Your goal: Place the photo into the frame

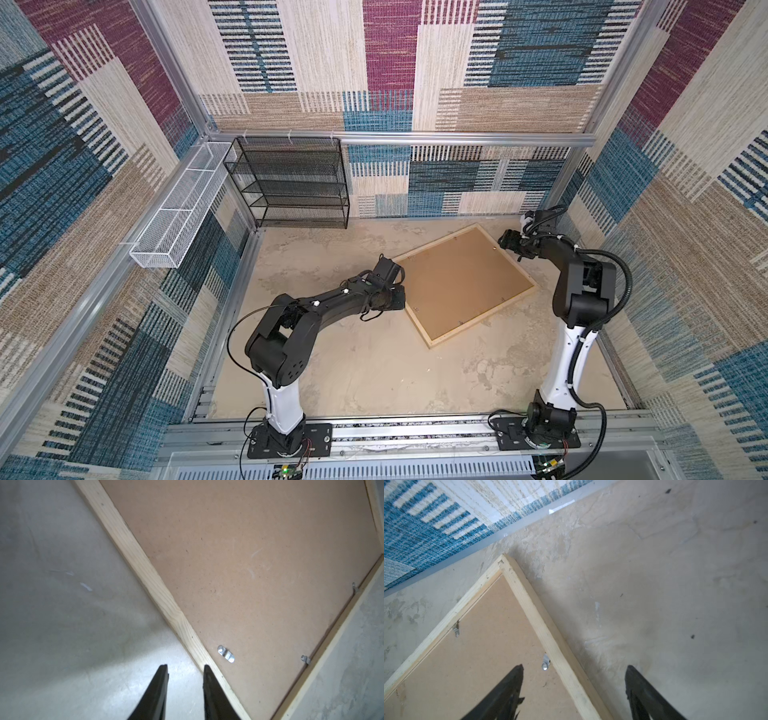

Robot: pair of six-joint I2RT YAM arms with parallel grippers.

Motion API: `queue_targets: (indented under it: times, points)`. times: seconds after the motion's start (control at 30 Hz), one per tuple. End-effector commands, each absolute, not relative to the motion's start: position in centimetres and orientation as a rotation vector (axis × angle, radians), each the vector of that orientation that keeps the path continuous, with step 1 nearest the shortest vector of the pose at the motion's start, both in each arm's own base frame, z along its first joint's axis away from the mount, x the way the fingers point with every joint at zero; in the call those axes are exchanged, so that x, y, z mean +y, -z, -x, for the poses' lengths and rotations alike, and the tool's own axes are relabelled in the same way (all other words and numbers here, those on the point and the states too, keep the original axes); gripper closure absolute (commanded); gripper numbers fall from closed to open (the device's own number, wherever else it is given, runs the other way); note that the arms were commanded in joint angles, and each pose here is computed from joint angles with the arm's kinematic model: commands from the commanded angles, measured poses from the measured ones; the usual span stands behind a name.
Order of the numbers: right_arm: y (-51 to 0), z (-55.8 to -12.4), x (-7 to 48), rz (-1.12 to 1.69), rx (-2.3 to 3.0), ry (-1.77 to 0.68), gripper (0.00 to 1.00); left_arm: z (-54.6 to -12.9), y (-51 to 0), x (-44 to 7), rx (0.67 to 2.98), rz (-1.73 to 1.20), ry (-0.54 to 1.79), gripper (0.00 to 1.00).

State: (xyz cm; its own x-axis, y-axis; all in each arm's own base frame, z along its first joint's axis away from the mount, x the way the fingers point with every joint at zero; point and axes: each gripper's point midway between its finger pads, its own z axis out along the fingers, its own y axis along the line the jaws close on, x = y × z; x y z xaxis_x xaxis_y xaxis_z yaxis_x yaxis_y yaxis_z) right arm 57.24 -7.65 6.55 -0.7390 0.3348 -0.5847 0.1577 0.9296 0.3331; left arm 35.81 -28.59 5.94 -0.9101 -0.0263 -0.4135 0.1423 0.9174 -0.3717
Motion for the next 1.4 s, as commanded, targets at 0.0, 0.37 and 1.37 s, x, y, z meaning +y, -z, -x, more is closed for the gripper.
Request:
queue_targets:
  times: [0.0, 0.37, 1.37]
  points:
    - [-5.5, -56.6, -7.7, -0.349, 2.436, -0.394, 0.21, -34.5, -4.4, -28.5, 2.725, -0.028, 0.543, 0.67]
    - [-3.7, -50.0, -5.3, -0.505, 2.43, -0.564, 0.24, -35.8, -3.7, -29.8, 2.692, -0.118, 0.601, 0.67]
    - [-13.5, -40.2, 11.3, -0.127, 2.297, -0.739, 0.55, -34.2, -6.6, -21.7, 2.688, -0.056, 0.36, 0.77]
